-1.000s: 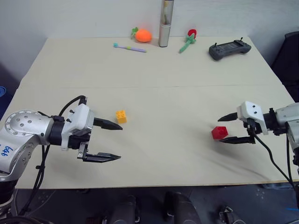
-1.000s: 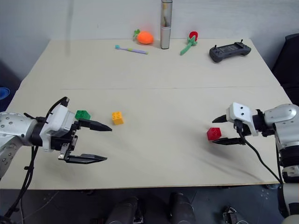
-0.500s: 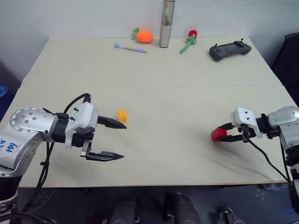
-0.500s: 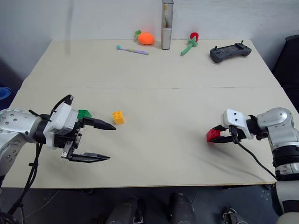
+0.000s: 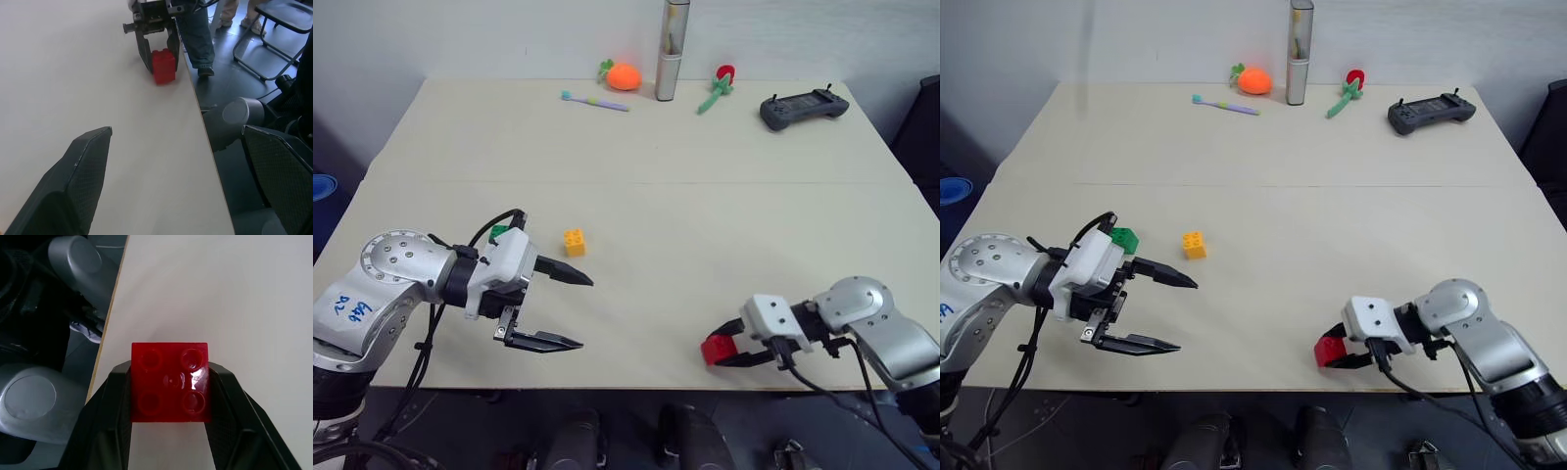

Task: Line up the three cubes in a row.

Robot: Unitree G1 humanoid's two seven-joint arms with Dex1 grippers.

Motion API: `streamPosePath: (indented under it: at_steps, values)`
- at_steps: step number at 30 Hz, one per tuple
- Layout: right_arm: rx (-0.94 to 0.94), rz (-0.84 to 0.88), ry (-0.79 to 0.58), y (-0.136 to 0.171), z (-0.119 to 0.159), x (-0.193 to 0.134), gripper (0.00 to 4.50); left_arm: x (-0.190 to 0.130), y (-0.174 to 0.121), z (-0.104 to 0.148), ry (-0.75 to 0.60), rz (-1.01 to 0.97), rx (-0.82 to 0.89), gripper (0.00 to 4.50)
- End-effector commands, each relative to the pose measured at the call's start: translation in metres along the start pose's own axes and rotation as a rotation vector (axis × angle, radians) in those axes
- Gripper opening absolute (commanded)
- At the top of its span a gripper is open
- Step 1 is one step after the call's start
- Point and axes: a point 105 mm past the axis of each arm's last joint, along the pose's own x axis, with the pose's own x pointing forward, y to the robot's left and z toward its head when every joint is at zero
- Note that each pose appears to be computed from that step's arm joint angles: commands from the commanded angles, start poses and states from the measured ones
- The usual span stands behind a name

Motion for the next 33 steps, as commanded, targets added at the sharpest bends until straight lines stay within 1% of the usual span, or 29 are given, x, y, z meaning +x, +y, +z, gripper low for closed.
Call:
streamPosePath:
  at_steps: [1,7,10,12,13,15,19,20,23,26,31,33]
  values:
    - [0.035,-0.01,0.044,0.005,-0.001,0.005,1.5,0.004,-0.004,0.004,-0.003,-0.014,0.034,4.5]
    - [0.046,-0.025,0.054,0.007,0.002,0.009,1.5,0.005,-0.002,0.005,-0.008,-0.012,0.042,4.5]
    - [0.045,-0.019,0.067,0.009,-0.002,0.011,1.5,0.006,0.0,0.005,-0.01,-0.011,0.045,4.5]
    - [0.037,-0.004,0.074,0.013,-0.006,0.013,2.21,0.006,0.002,0.006,-0.01,-0.009,0.046,4.5]
    - [0.03,0.006,0.074,0.016,-0.006,0.013,2.43,0.006,0.003,0.005,-0.009,-0.008,0.047,4.5]
    - [0.028,0.007,0.072,0.017,-0.006,0.013,3.06,0.006,0.004,0.004,-0.007,-0.005,0.045,4.5]
    - [0.018,-0.013,0.048,0.014,0.003,0.005,4.3,0.003,0.01,0.002,-0.026,0.038,0.02,4.5]
    - [0.015,-0.028,0.033,0.01,0.008,0.0,4.48,0.0,0.012,0.0,-0.036,0.064,0.0,4.5]
    - [0.028,-0.062,-0.027,0.001,0.024,-0.013,4.48,-0.009,0.013,-0.012,-0.006,0.119,-0.032,4.5]
    - [0.044,-0.081,-0.074,-0.004,0.038,-0.028,4.48,-0.028,0.011,-0.027,0.032,0.208,-0.083,4.5]
    - [0.062,-0.138,-0.135,-0.012,0.051,-0.05,4.48,-0.074,0.005,-0.057,0.102,0.458,-0.181,4.5]
    - [0.06,-0.173,-0.153,-0.015,0.054,-0.057,4.48,-0.096,-0.002,-0.071,0.134,0.589,-0.228,4.5]
